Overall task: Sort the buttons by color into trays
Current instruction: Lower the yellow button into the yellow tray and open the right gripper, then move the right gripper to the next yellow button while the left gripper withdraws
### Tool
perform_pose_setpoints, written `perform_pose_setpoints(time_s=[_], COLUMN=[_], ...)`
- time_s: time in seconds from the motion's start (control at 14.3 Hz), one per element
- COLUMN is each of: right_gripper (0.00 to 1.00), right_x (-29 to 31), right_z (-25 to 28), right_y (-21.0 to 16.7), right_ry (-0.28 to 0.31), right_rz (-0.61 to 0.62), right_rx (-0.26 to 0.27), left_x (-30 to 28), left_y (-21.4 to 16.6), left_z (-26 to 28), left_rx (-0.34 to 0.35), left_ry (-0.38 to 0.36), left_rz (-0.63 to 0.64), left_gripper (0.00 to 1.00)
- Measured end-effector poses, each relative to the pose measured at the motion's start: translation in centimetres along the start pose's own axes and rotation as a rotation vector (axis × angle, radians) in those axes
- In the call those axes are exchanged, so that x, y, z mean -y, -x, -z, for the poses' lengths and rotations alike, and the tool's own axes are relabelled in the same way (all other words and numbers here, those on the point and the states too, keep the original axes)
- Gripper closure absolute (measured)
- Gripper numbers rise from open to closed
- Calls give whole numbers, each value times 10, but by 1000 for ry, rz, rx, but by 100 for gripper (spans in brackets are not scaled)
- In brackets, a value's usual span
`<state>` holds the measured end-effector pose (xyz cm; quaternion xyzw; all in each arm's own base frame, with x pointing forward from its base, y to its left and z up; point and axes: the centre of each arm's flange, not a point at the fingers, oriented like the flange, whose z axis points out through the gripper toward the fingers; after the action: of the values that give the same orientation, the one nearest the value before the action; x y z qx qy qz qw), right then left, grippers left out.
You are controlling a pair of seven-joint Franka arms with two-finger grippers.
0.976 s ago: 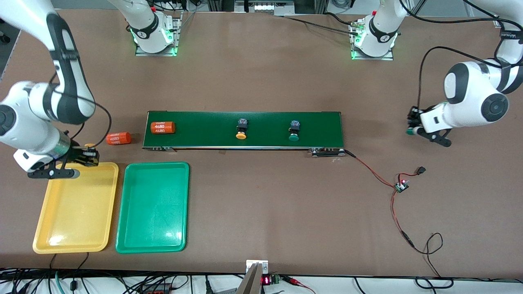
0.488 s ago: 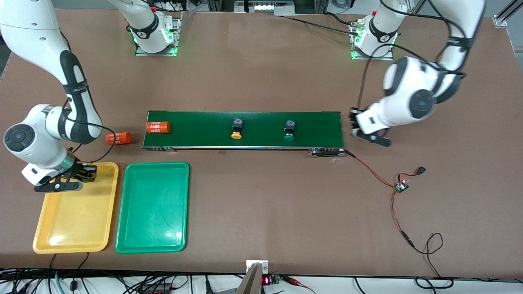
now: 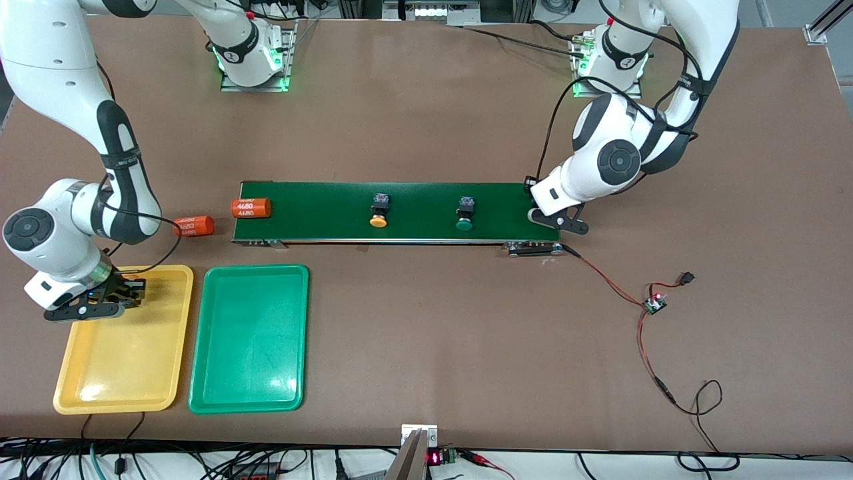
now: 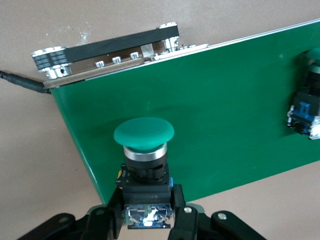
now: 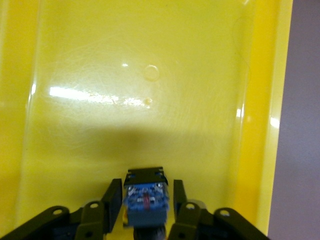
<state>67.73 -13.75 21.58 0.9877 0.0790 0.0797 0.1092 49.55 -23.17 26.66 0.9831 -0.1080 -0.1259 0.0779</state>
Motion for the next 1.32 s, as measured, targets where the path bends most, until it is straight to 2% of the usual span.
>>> perform_pose_setpoints(time_s=[0.21, 0.28, 0.35, 0.42, 0.56, 0.63, 0.84, 0.98, 1.12, 1.18, 1.32], right_gripper=[14, 9, 9, 8, 6, 3, 0, 0, 0, 0, 0], right_x=[0, 1, 4, 13, 44, 62, 119, 165, 214, 236, 279], right_z=[2, 7, 14, 26, 71, 96, 151, 171, 191, 199, 211], right_y=[-4, -6, -7, -6, -4, 2, 35, 56, 65, 67, 71], right_ry=[3, 1, -15, -58, -188, -235, -307, -335, -349, -341, -268], right_rz=[2, 3, -3, -24, -72, -79, -102, -121, -131, -125, -126], right_rx=[-11, -12, 5, 39, 101, 110, 130, 153, 163, 164, 164], left_x=[0, 0, 2, 4, 18, 30, 91, 117, 121, 117, 113], left_y=[-2, -4, -5, -7, -4, 0, 13, 20, 29, 37, 55], left_z=[2, 5, 11, 21, 54, 74, 140, 179, 229, 258, 318], left_rx=[-6, -13, -25, -41, -57, -47, -47, -79, -78, -66, -79], left_ry=[2, 3, 5, 6, 1, -8, -104, -139, -142, -143, -146], left_rz=[1, 2, 5, 11, 37, 57, 124, 163, 184, 186, 200], left_gripper=[26, 15, 8, 0, 0, 0, 0, 0, 0, 0, 0])
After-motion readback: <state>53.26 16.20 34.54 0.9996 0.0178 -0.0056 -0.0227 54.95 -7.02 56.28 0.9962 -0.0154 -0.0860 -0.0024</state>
